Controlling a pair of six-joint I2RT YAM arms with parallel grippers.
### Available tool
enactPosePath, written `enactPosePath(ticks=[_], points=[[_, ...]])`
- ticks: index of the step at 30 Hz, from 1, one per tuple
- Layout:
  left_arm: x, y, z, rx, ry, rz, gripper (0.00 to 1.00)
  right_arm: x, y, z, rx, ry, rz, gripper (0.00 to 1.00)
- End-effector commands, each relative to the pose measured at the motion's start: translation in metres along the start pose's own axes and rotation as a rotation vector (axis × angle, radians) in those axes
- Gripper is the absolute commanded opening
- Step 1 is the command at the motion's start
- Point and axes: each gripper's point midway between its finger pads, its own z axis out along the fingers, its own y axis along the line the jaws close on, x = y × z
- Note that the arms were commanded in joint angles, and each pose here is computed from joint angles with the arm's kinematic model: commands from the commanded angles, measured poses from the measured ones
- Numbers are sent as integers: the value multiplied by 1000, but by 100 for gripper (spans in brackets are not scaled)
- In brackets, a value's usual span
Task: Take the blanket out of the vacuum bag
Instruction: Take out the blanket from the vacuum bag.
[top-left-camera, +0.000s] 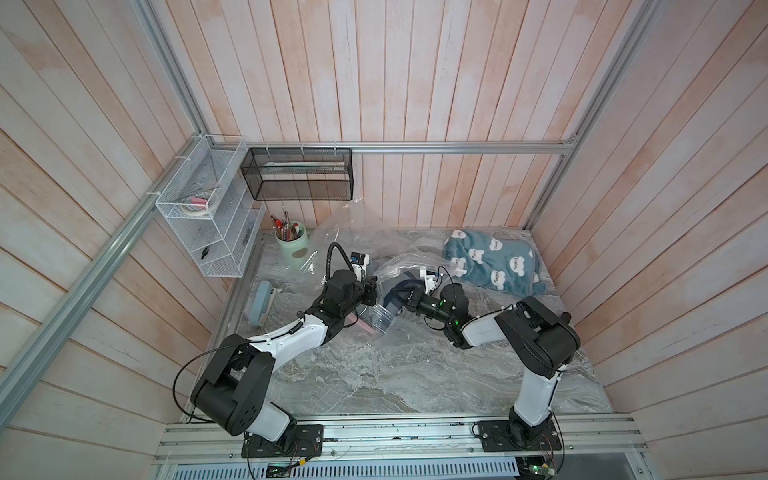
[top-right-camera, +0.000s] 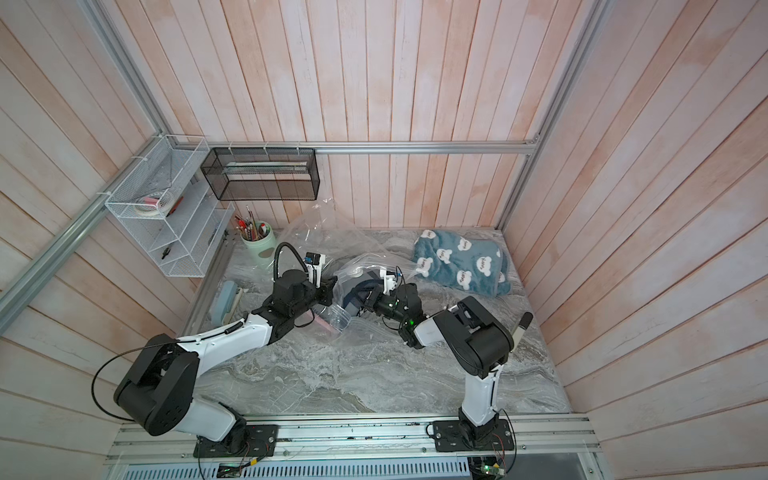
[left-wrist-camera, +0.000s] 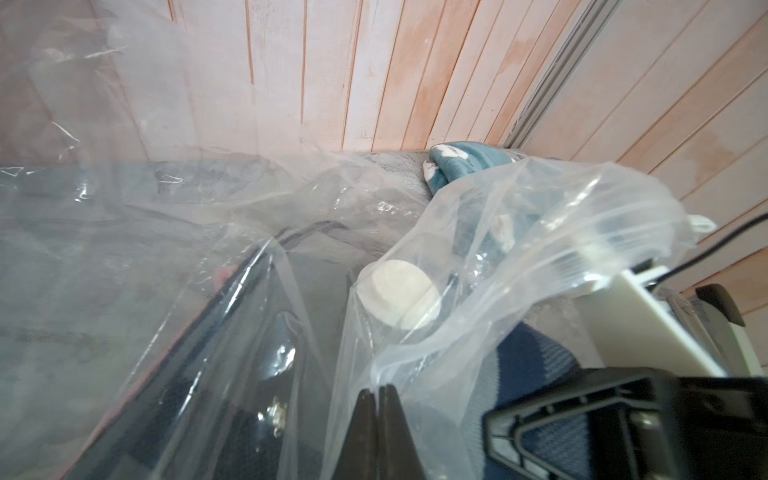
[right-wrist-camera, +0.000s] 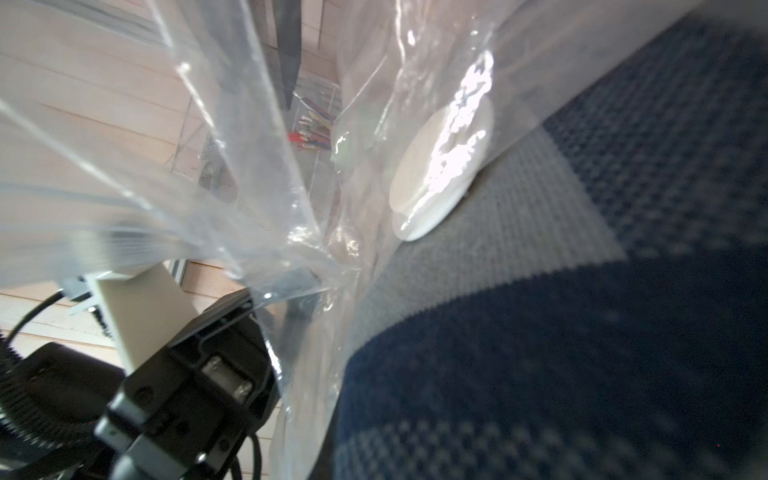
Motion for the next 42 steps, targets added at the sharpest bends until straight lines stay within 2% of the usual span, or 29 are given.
enactPosePath(ticks=[1,15,22,33,42], points=[[-12,1,4,13,-29,11,0,-8,38,1,-77,12,-48,0],[6,11,10,-19,7,6,0,-29,104,12,-185,31,-74,0],[5,12,10,-26,8,12,0,-33,139,1,-198,36,-108,0],[7,23,14,-78,21,-9,0,-29,139,-13,-160,1,-112,0],[-18,24,19,-75,-21,-37,0,0,122,1,-138,50,-83,0]])
